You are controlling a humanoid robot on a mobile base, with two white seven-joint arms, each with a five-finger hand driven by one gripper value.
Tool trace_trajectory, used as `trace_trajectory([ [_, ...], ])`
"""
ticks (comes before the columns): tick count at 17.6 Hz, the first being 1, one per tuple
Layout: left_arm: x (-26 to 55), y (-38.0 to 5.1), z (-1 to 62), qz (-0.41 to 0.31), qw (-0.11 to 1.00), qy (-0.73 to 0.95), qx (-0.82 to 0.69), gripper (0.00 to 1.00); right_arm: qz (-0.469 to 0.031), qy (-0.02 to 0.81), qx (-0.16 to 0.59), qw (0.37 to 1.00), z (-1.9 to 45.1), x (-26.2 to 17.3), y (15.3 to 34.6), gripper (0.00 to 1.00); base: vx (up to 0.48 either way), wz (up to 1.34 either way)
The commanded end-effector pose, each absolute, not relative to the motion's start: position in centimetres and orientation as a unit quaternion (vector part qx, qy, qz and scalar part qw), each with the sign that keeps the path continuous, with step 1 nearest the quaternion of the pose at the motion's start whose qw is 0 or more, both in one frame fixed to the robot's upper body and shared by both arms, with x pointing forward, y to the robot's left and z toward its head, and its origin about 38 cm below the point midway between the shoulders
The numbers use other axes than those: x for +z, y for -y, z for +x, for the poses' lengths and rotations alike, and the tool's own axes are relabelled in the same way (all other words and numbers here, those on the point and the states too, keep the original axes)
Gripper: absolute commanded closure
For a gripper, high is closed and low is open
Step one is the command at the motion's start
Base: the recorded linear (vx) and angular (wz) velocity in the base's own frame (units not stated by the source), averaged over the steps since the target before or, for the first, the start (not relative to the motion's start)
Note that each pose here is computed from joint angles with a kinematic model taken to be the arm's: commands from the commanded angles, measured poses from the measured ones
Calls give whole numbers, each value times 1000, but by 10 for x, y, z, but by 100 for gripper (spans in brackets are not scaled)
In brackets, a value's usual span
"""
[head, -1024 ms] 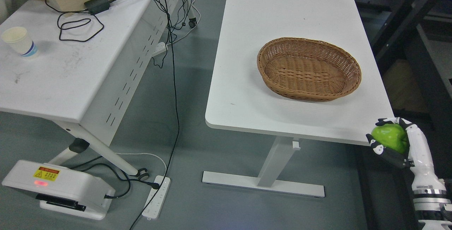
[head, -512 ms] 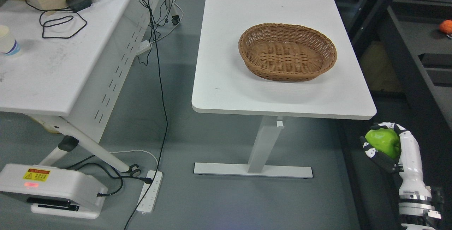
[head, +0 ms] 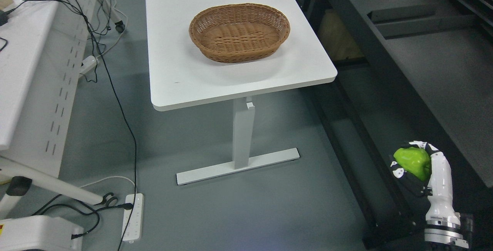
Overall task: Place green apple on left shelf middle layer
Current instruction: 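Carry the green apple in the right hand toward the dark shelf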
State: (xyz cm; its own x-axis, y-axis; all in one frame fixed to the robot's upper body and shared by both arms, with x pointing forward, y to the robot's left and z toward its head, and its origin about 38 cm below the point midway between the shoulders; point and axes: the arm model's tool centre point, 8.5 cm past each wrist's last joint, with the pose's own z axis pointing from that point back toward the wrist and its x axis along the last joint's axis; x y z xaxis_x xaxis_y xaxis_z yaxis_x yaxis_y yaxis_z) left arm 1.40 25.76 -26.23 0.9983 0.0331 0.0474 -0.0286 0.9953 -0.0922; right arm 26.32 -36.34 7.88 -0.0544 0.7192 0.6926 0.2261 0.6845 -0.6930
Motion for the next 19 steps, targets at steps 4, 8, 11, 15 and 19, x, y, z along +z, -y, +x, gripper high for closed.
trace_trajectory([
  [4,-261,-269,28,-37,999,35,14,0,-246,714,254,604,237,45,300,100,-161,-649],
  [8,-261,-269,28,-37,999,35,14,0,-258,711,247,605,238,48,309,100,-170,-733],
  [11,-261,-269,28,-37,999,35,14,0,-292,707,220,606,241,58,336,100,-149,-738],
  [15,-261,-269,28,-37,999,35,14,0,-355,711,174,582,255,90,382,100,-112,-732],
  [19,-261,-269,28,-37,999,35,14,0,-390,688,162,590,267,107,410,100,-95,-810],
])
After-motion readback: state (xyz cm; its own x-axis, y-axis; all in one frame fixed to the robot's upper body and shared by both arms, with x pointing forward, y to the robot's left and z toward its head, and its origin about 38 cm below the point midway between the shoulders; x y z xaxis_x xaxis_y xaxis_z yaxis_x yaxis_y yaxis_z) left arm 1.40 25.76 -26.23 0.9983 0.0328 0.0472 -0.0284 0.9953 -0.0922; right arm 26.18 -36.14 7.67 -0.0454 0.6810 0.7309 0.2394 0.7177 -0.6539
